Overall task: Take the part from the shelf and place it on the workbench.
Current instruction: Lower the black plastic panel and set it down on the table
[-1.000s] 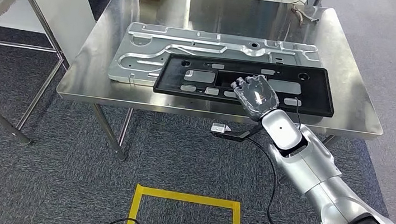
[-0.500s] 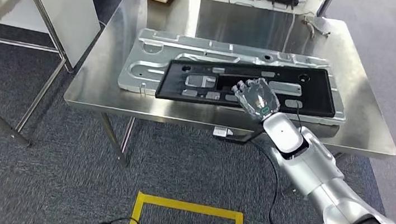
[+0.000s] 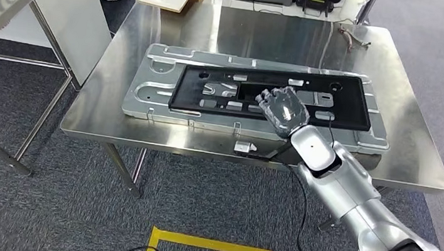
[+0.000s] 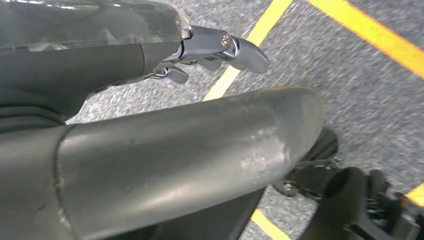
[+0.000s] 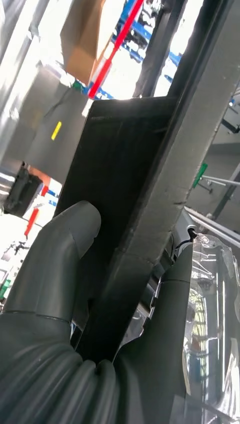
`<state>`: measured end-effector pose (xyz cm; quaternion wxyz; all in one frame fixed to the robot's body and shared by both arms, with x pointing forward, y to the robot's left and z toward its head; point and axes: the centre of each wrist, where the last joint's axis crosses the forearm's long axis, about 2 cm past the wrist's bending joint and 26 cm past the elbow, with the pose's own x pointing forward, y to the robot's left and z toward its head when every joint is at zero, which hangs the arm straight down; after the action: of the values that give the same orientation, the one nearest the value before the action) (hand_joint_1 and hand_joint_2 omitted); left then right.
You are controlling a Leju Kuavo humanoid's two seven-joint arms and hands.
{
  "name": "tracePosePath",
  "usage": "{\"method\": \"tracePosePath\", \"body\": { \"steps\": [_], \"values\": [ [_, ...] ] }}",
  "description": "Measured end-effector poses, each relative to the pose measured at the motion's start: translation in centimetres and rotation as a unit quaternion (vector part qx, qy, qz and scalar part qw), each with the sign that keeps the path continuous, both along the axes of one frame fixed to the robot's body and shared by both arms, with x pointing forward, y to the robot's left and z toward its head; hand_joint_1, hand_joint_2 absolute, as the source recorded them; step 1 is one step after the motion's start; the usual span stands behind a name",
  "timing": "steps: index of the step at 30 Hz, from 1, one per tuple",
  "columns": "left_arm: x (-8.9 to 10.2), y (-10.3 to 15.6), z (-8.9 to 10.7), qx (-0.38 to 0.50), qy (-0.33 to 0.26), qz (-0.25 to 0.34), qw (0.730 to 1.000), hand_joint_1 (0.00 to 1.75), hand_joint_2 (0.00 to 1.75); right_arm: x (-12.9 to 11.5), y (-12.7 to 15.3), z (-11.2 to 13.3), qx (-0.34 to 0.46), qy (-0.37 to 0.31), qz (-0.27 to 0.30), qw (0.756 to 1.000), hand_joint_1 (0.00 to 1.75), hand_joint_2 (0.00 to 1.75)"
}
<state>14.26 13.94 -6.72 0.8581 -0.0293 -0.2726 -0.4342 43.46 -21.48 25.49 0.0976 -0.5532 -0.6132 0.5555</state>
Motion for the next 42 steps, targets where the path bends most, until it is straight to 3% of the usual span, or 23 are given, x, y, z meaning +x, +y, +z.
{"method": "tracePosePath", "body": {
  "steps": [13,27,42],
  "values": [
    [-0.4,-0.1,-0.1,0.000,0.001,-0.008,1.000,0.00,0.00,-0.2,-1.2,-1.3,0.003,0.013,-0.009,1.000,1.75,1.75],
    [-0.4,-0.7,0.1,0.001,0.005,-0.018,1.000,0.00,0.00,-0.3,-0.1,-3.1,0.034,0.040,-0.012,0.999,1.75,1.75],
    [-0.2,-0.8,0.2,0.004,-0.001,-0.029,1.000,0.00,0.00,-0.1,-3.0,-4.5,0.018,0.052,-0.037,0.998,1.75,1.75]
  ]
}}
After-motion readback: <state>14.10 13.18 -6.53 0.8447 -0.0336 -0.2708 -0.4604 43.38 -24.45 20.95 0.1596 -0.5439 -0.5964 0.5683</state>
